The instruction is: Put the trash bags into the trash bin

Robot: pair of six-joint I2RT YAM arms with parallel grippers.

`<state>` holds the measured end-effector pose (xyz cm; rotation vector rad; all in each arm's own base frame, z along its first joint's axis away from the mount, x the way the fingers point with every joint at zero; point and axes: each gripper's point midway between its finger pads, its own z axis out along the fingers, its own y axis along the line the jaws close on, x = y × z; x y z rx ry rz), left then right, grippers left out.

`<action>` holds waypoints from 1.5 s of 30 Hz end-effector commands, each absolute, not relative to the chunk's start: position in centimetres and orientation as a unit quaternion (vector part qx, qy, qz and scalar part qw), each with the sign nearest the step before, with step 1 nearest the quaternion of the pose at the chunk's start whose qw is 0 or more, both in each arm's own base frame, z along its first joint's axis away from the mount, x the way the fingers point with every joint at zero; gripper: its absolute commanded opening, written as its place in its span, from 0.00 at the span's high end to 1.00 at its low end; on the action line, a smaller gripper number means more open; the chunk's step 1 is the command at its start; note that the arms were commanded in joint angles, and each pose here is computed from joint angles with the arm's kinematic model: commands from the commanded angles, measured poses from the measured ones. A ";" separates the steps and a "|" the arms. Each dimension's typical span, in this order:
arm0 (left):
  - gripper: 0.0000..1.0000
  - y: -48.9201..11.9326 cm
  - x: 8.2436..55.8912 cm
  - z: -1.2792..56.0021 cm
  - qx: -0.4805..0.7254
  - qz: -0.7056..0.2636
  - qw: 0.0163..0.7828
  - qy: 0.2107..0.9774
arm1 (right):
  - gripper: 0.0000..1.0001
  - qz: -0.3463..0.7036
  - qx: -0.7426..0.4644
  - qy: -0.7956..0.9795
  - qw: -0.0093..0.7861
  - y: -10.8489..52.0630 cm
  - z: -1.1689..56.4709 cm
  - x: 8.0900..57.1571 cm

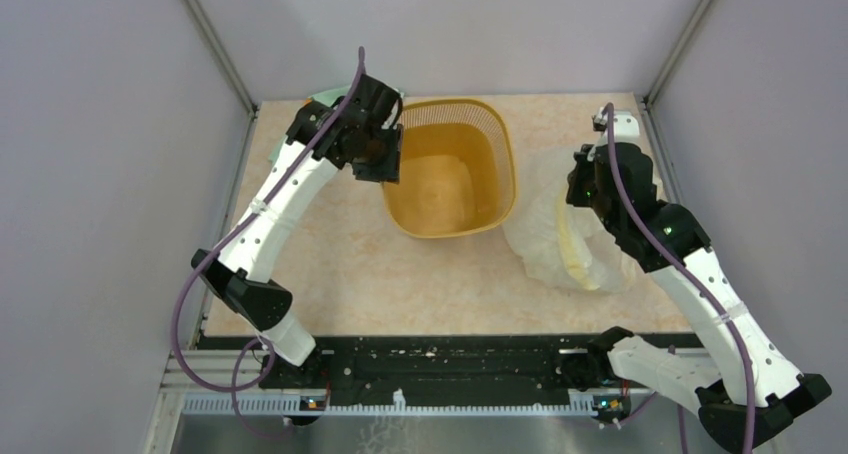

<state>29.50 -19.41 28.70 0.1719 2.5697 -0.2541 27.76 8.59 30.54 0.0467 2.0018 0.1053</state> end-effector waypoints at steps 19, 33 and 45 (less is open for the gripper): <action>0.85 -19.4 36.0 30.5 0.099 -0.143 0.391 0.904 | 1.00 0.015 0.046 0.794 0.606 6.8 40.5 28.9; 0.92 -22.9 33.9 32.5 0.130 -0.249 0.353 0.892 | 1.00 -0.024 0.066 0.699 0.712 3.6 55.2 28.0; 0.58 -23.3 33.2 32.1 0.096 -0.285 0.368 0.880 | 1.00 0.199 -0.043 0.581 0.788 10.5 64.8 24.6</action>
